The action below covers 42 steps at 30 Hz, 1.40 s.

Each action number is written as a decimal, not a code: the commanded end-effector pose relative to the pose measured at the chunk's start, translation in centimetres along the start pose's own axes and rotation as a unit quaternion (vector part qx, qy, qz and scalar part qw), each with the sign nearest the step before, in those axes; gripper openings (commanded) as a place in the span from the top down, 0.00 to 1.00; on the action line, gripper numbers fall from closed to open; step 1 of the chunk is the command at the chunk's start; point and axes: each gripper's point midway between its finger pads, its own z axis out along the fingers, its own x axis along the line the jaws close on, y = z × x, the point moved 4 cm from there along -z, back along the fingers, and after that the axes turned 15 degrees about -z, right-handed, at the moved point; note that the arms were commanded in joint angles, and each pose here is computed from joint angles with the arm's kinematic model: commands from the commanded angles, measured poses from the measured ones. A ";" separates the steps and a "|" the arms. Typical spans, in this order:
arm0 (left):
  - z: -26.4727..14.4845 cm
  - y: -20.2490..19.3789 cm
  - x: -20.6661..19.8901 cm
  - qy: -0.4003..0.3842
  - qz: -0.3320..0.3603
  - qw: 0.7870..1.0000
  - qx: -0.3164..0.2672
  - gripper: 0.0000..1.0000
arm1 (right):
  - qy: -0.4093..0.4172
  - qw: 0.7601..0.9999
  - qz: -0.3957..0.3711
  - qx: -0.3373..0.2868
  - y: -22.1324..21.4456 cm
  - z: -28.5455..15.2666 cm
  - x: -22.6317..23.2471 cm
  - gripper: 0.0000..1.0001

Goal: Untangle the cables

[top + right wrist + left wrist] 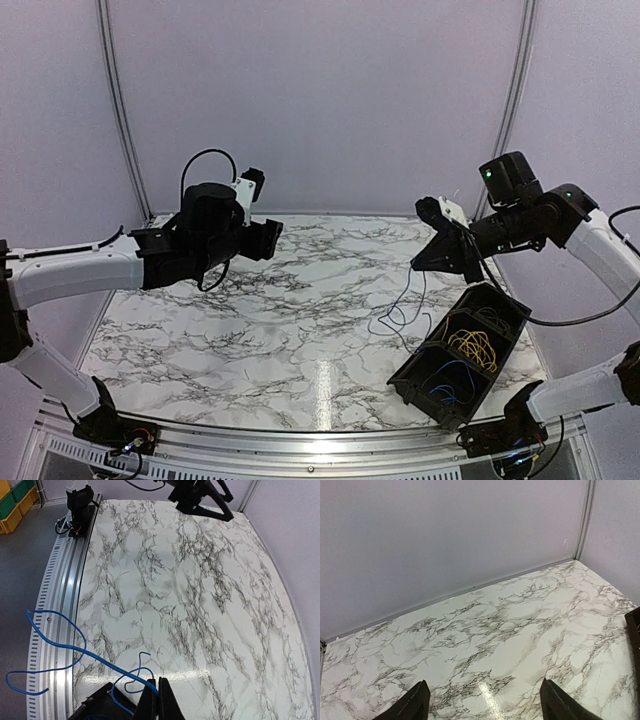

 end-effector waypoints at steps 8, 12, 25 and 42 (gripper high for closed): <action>5.4 -2.8 4.0 0.043 -0.035 0.997 0.052 0.24 | 0.067 0.985 0.015 0.156 -5.8 -3.6 8.2 1.00; 6.1 -3.8 4.1 0.030 -0.041 0.997 0.066 0.25 | 0.043 0.978 -0.010 0.204 -7.8 -4.6 10.0 1.00; 5.9 -4.5 3.2 -0.006 -0.048 0.995 0.091 0.25 | 0.085 0.955 0.117 0.259 -13.0 -1.7 10.4 1.00; 5.7 -4.9 2.3 -0.037 -0.056 0.992 0.108 0.25 | 0.026 0.931 0.190 0.312 -19.2 -5.2 6.4 1.00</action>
